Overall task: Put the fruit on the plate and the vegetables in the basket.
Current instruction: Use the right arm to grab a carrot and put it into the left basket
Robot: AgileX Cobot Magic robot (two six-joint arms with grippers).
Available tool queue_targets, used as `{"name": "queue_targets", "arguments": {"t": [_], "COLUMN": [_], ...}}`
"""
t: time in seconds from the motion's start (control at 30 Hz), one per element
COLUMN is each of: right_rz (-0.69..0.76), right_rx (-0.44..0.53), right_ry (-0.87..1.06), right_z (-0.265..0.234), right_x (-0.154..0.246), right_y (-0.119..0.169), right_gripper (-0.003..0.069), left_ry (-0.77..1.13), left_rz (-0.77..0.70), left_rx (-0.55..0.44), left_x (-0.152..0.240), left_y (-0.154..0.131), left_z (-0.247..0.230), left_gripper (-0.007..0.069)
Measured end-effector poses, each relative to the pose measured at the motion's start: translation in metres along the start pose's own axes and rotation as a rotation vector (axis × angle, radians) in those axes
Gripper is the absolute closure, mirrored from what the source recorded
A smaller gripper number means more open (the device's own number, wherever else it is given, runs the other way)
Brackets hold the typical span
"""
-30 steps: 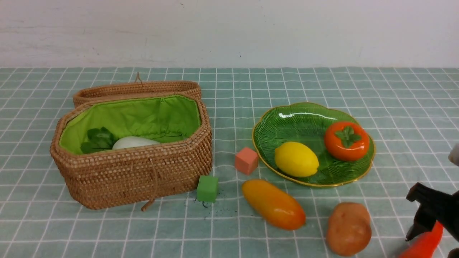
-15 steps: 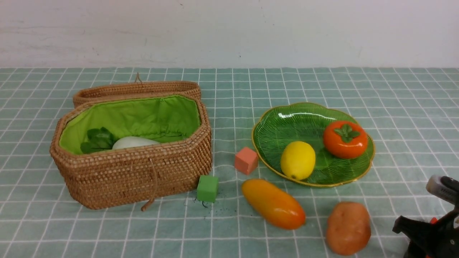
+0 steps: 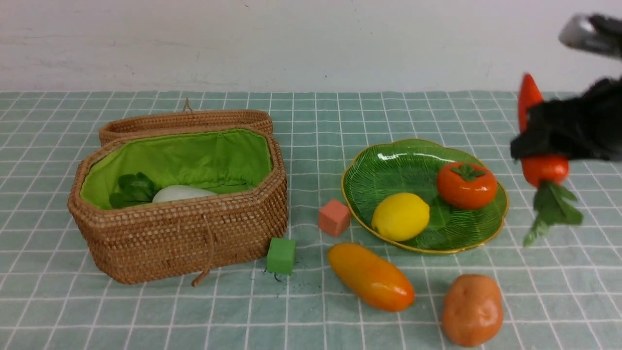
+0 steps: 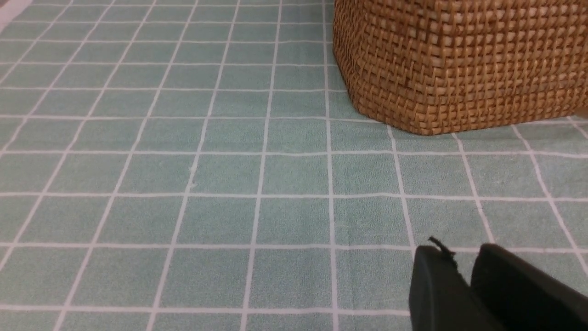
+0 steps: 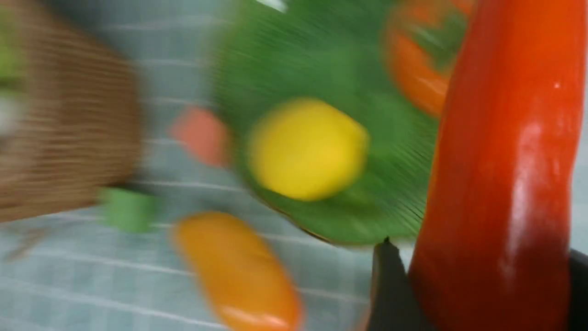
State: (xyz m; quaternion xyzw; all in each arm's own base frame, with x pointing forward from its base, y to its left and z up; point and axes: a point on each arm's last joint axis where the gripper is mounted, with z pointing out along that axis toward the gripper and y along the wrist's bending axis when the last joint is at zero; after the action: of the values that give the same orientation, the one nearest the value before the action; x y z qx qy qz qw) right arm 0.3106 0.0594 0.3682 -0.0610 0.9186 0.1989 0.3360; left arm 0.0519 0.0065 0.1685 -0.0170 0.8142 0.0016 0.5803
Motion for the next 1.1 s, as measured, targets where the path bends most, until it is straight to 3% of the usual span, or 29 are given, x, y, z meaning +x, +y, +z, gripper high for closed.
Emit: {"name": "queue_targets", "arguments": {"t": [0.07, 0.2, 0.27, 0.33, 0.37, 0.53, 0.7, 0.9, 1.1], "right_rz": [-0.081, -0.215, -0.254, -0.334, -0.337, -0.639, -0.905, -0.987, -0.936], "right_rx": [-0.132, -0.289, -0.322, -0.371, -0.372, -0.375, -0.304, -0.259, -0.292], "right_ry": [-0.041, -0.076, -0.077, -0.085, -0.079, -0.184, -0.406, -0.447, -0.247], "right_z": [0.005, 0.041, 0.058, 0.094, 0.099, 0.151, 0.167, 0.194, 0.186], "right_x": [-0.03, -0.062, -0.068, -0.071, -0.069, -0.053, -0.038, -0.025, -0.014], "right_y": [0.022, 0.07, 0.086, 0.121, 0.123, 0.19, 0.238, 0.248, 0.243], "right_gripper": [0.0289, 0.0289, 0.0289, 0.0289, 0.0289, 0.0284, 0.0167, 0.0041, 0.0061], "left_ry": [0.0, 0.0, 0.0, 0.0, 0.0, 0.0, 0.0, 0.0, 0.0], "left_rz": [0.0, 0.0, 0.0, 0.0, 0.0, 0.0, 0.0, 0.0, 0.0], "left_rx": [0.0, 0.0, 0.0, 0.0, 0.0, 0.0, 0.0, 0.0, 0.0], "left_x": [0.0, 0.0, 0.0, 0.0, 0.0, 0.0, 0.0, 0.0, 0.0], "left_y": [0.0, 0.0, 0.0, 0.0, 0.0, 0.0, 0.0, 0.0, 0.0], "left_z": [0.0, 0.0, 0.0, 0.0, 0.0, 0.0, 0.0, 0.0, 0.0], "left_gripper": [0.0503, 0.0501, 0.05, 0.0498, 0.0497, 0.0489, 0.0483, 0.0477, 0.047]}}
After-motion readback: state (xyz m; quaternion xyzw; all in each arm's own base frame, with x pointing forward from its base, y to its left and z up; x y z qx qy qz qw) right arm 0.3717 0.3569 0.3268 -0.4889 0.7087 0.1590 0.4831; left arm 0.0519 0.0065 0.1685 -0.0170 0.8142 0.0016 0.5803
